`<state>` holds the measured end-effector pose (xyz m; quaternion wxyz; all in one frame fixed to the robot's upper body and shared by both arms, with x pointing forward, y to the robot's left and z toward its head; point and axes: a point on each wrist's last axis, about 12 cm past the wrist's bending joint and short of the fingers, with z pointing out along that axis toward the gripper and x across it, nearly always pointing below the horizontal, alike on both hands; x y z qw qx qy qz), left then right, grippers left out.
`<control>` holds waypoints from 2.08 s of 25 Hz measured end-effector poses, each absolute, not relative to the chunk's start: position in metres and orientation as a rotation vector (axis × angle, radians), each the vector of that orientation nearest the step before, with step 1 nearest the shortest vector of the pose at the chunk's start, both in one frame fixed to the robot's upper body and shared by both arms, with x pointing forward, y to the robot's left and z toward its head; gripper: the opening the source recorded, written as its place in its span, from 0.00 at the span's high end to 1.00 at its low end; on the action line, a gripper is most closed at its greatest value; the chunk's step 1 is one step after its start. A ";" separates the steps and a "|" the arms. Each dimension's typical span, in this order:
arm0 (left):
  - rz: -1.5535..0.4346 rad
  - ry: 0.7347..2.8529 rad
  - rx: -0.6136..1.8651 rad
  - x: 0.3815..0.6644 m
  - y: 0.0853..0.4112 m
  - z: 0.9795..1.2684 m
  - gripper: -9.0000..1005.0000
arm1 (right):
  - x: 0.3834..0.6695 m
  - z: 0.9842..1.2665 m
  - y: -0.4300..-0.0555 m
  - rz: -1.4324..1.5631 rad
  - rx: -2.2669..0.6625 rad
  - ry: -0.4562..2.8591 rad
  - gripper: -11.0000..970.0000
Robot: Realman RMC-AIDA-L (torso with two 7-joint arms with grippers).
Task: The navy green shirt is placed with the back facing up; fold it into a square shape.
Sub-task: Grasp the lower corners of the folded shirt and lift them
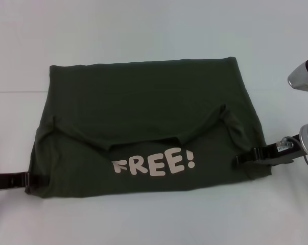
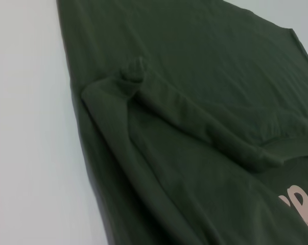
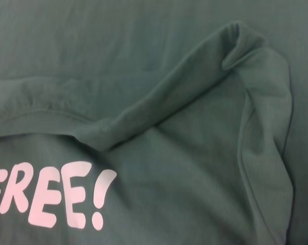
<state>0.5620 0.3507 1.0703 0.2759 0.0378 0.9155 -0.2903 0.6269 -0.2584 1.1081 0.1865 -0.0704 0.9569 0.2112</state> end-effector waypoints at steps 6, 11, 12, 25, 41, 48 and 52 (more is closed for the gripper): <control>-0.781 2.460 0.100 0.562 0.351 1.071 0.95 | 0.626 1.107 -0.259 0.591 -0.192 2.689 0.28; -0.782 2.459 0.101 0.563 0.350 1.071 0.95 | 0.626 1.106 -0.260 0.586 -0.197 2.687 0.44; -0.782 2.460 0.101 0.563 0.350 1.071 0.95 | 0.626 1.106 -0.260 0.586 -0.198 2.687 0.47; -0.794 2.461 0.086 0.563 0.350 1.071 0.95 | 0.627 1.107 -0.261 0.585 -0.196 2.684 0.95; -0.753 2.448 0.100 0.565 0.355 1.078 0.61 | 0.627 1.108 -0.261 0.584 -0.201 2.682 0.96; -0.749 2.451 0.111 0.565 0.354 1.077 0.33 | 0.628 1.108 -0.260 0.581 -0.205 2.680 0.96; -0.748 2.465 0.139 0.565 0.350 1.075 0.24 | 0.628 1.108 -0.260 0.580 -0.207 2.680 0.96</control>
